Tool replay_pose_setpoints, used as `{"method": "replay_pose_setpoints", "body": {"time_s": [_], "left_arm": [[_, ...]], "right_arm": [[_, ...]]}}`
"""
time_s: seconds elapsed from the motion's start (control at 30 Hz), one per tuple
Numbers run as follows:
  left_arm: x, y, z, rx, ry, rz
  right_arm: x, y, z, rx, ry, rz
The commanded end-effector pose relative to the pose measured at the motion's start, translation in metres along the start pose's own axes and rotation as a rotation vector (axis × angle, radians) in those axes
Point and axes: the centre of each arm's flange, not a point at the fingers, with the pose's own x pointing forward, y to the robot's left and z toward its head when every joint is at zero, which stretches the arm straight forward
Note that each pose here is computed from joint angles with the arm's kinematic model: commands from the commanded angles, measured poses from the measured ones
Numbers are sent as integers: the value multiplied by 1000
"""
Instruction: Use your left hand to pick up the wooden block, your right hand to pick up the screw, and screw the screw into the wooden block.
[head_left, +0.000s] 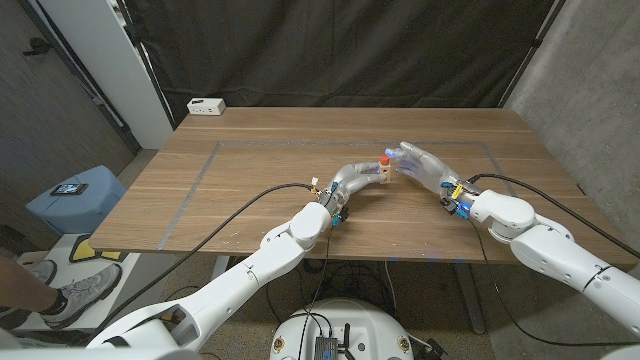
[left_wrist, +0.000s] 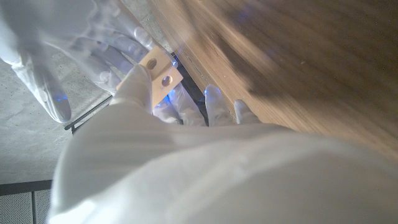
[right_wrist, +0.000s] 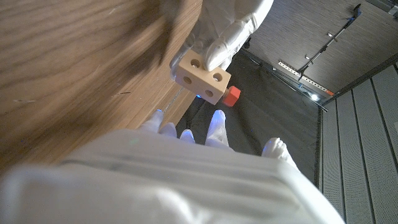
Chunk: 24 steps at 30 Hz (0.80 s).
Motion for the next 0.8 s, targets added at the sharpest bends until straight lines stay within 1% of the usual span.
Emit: {"method": "replay_pose_setpoints", "body": {"time_s": [0.03, 0.8], "left_arm": [[0, 1, 0, 2, 2, 10], [4, 3, 0, 4, 7, 10]], "right_arm": [[-2, 3, 1, 0, 5, 5], [-4, 4, 1, -3, 8, 0]]}}
